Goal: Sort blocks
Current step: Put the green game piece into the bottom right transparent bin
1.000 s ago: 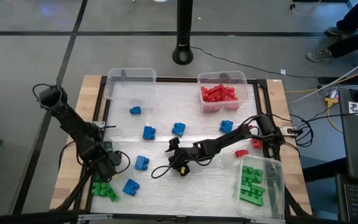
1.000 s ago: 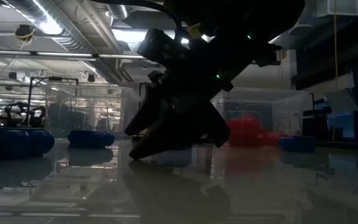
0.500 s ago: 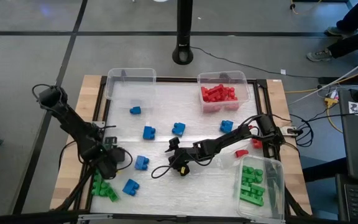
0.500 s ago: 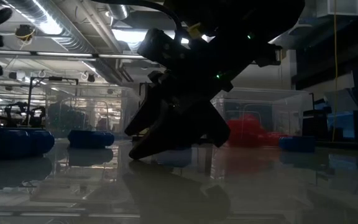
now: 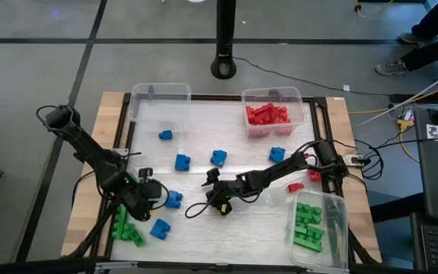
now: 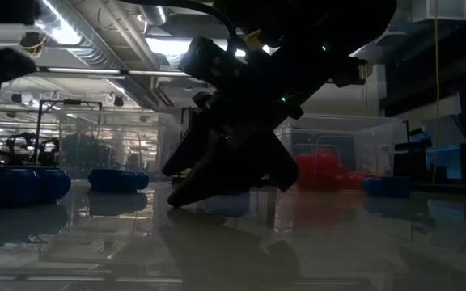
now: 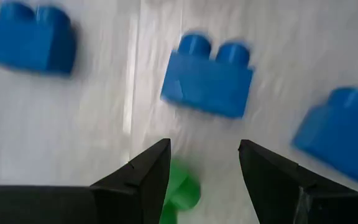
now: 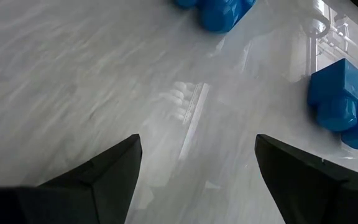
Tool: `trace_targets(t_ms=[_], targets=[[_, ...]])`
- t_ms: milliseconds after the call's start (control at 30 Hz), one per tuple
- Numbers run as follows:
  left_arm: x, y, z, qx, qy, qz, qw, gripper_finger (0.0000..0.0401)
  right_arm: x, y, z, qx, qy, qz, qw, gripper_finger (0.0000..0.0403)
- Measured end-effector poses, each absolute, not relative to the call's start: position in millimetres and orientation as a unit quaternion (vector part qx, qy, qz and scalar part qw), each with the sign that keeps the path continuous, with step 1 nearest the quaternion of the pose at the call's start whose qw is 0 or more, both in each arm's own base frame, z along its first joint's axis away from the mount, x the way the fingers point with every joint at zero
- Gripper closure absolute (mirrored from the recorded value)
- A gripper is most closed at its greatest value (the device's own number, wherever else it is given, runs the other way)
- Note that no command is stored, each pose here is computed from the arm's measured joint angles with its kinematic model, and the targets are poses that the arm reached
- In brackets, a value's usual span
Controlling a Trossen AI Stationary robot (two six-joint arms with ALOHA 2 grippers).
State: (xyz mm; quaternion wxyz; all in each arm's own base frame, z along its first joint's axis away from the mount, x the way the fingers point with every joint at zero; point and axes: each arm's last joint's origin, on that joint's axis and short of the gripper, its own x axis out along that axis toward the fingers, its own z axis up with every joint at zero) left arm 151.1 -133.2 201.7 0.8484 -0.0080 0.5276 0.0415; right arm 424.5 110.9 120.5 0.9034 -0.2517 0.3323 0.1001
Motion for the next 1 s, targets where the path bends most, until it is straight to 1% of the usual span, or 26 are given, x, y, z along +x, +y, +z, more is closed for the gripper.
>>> trace_targets(t_ms=[100,200,267,367,467,633,767,900,1000], targets=[[155,-133,203,0.012,0.510,0.027,0.860,0.0219,425,111,121,-0.252,0.332,0.100,0.903,0.0088],[158,-133,204,0.062,0.499,-0.001,0.864,0.0219,424,111,121,-0.252,0.332,0.100,0.903,0.0088],[162,-131,205,0.076,0.484,0.005,0.872,0.0219,424,111,120,-0.252,0.333,0.100,0.903,0.0088],[169,-129,208,0.064,0.461,0.020,0.885,0.0210,424,111,120,-0.252,0.333,0.100,0.903,0.0088],[171,-127,208,0.049,0.456,0.029,0.888,0.0179,424,111,120,-0.253,0.333,0.101,0.903,0.0088],[171,-126,208,0.037,0.463,0.038,0.885,0.0103,424,111,120,-0.253,0.333,0.101,0.902,0.0088],[160,-123,203,0.026,0.511,0.052,0.857,0.0053,424,111,120,-0.253,0.334,0.101,0.902,0.0088],[148,-124,200,0.003,0.544,0.081,0.835,0.0016,424,111,120,-0.253,0.334,0.101,0.902,0.0088],[142,-126,200,0.006,0.551,0.084,0.830,0.0003,424,111,120,-0.253,0.334,0.101,0.902,0.0088]])
